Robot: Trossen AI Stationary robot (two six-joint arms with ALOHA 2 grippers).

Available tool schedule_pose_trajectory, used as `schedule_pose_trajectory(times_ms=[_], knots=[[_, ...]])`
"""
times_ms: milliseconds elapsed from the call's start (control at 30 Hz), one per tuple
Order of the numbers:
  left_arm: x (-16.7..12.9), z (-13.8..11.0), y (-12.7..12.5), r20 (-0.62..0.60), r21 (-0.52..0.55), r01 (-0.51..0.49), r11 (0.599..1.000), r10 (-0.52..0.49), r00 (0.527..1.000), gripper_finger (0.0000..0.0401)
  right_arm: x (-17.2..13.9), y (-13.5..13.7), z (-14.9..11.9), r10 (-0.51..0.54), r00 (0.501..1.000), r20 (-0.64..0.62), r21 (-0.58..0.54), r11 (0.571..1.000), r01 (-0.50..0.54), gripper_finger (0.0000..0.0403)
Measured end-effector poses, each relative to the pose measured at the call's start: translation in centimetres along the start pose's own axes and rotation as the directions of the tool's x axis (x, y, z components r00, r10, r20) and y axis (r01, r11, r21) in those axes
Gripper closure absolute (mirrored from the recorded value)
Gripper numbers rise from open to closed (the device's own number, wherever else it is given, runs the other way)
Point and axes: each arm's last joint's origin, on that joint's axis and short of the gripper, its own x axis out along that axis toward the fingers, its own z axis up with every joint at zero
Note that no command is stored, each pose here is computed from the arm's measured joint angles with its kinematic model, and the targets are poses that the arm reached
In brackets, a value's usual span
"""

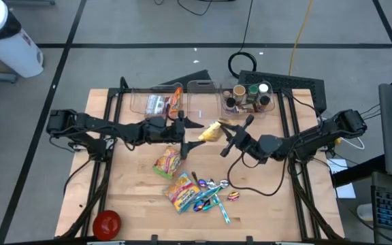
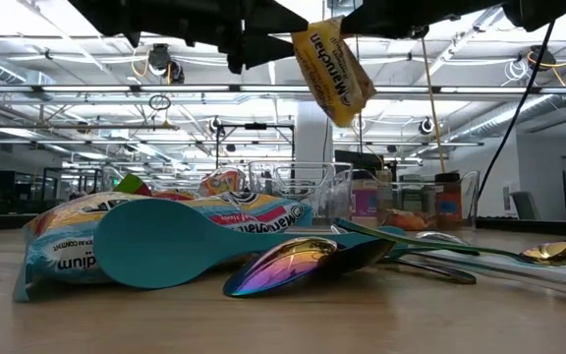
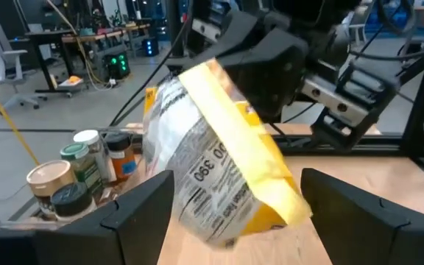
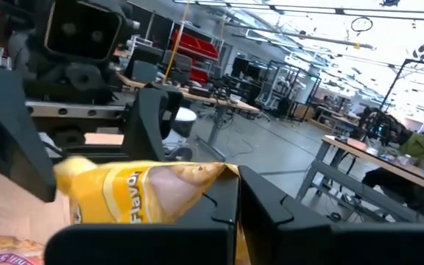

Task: Pick & Place Food Item
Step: Put the yellow noodle pack into the left transparent bin

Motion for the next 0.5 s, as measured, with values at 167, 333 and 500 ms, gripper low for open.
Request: schedule_pose_trajectory(times_ms=[167,333,500], knots=[[0.00,0.01,0.00,0.002,-0.001,-0.001,1.000,0.001,1.000,0.0099,0.00,-0.02,0.04,0.001,1.000,0.004,0.031,1.000,-0.001,0.0403],[0.00,0.02,0.00,0.002,0.004,-0.001,1.000,0.001,1.000,0.0118,0.00,-0.03,0.09,0.001,1.000,0.008,0.035,0.999,-0.001,0.0403],[0.00,0.05,0.01,0.005,0.004,-0.002,1.000,0.002,1.000,0.0177,0.00,-0.03,0.09,0.001,1.000,0.008,0.035,0.999,-0.001,0.0403]])
